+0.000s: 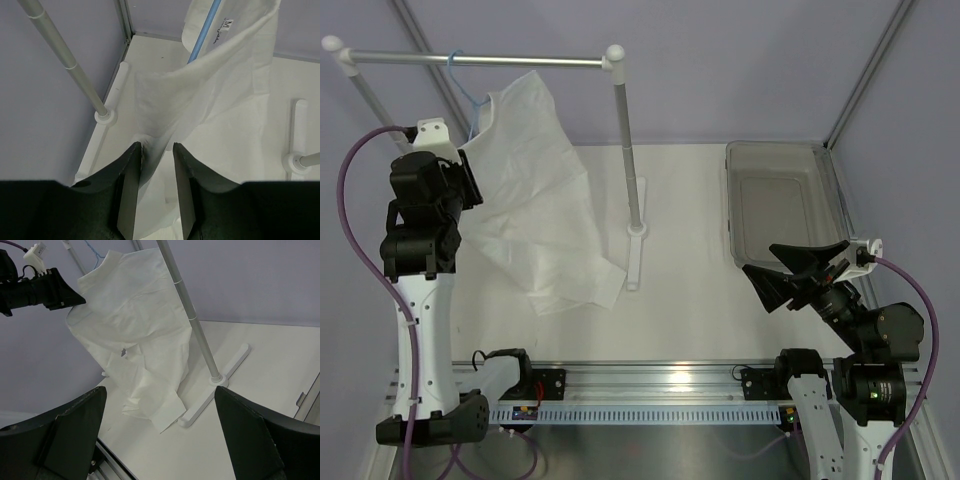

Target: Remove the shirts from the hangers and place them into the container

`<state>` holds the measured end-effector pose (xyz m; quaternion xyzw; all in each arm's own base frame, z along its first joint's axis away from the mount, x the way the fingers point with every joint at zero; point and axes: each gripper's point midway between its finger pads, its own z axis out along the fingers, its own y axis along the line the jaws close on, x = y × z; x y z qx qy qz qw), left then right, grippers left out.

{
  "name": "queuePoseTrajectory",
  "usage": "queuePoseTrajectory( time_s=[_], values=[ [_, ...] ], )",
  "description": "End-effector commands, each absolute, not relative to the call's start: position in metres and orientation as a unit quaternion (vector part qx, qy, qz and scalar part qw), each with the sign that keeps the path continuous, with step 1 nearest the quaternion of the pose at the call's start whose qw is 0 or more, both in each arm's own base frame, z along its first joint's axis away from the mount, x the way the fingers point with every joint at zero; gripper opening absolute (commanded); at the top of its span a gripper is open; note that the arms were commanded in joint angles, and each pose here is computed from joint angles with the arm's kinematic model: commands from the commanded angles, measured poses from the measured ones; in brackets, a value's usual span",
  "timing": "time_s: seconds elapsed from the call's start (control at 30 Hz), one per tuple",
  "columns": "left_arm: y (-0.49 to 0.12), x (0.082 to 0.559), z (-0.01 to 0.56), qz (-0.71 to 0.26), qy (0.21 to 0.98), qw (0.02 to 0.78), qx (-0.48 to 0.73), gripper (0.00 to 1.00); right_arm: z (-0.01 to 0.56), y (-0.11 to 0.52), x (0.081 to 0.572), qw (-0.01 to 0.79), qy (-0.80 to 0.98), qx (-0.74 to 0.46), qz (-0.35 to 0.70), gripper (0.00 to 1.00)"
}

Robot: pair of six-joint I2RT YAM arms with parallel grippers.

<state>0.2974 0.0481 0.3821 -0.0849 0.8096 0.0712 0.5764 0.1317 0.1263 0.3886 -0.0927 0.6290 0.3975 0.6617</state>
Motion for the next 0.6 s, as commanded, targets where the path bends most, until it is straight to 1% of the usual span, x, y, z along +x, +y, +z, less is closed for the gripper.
queuePoseTrajectory(
  time_s=[0.0, 0.03, 0.13, 0.2, 0.23, 0.27, 0.33, 0.4, 0.43, 0.57],
  values=[
    [0.037, 0.302, 0.382, 0.042, 0.803, 0.590, -0.070, 0.34, 0.396, 0.129, 0.124, 0.667, 0.619, -0.109, 0.401, 1.00],
    [0.037, 0.302, 0.383, 0.040, 0.800, 0.594, -0.073, 0.31, 0.395, 0.129, 0.125, 0.665, 0.620, -0.108, 0.402, 0.99],
    [0.035, 0.305, 0.381, 0.033, 0.796, 0.600, -0.069, 0.30, 0.394, 0.129, 0.125, 0.666, 0.619, -0.109, 0.401, 1.00],
    [0.032, 0.308, 0.377, 0.025, 0.799, 0.597, -0.064, 0.27, 0.394, 0.129, 0.125, 0.666, 0.620, -0.107, 0.402, 1.00],
    [0.031, 0.310, 0.375, 0.022, 0.800, 0.596, -0.065, 0.27, 0.393, 0.129, 0.125, 0.666, 0.620, -0.108, 0.401, 0.99],
    [0.030, 0.310, 0.375, 0.018, 0.799, 0.597, -0.064, 0.22, 0.393, 0.129, 0.126, 0.666, 0.621, -0.106, 0.400, 0.99],
    [0.027, 0.310, 0.376, 0.008, 0.794, 0.604, -0.068, 0.15, 0.392, 0.129, 0.126, 0.667, 0.620, -0.106, 0.400, 1.00],
    [0.019, 0.306, 0.383, -0.013, 0.782, 0.620, -0.066, 0.01, 0.391, 0.128, 0.126, 0.666, 0.622, -0.104, 0.399, 0.99],
    [0.018, 0.305, 0.386, -0.017, 0.777, 0.626, -0.066, 0.00, 0.391, 0.128, 0.126, 0.666, 0.622, -0.104, 0.398, 0.99],
    [0.011, 0.293, 0.406, -0.035, 0.748, 0.659, -0.066, 0.00, 0.390, 0.127, 0.127, 0.666, 0.623, -0.102, 0.397, 0.99]
  ],
)
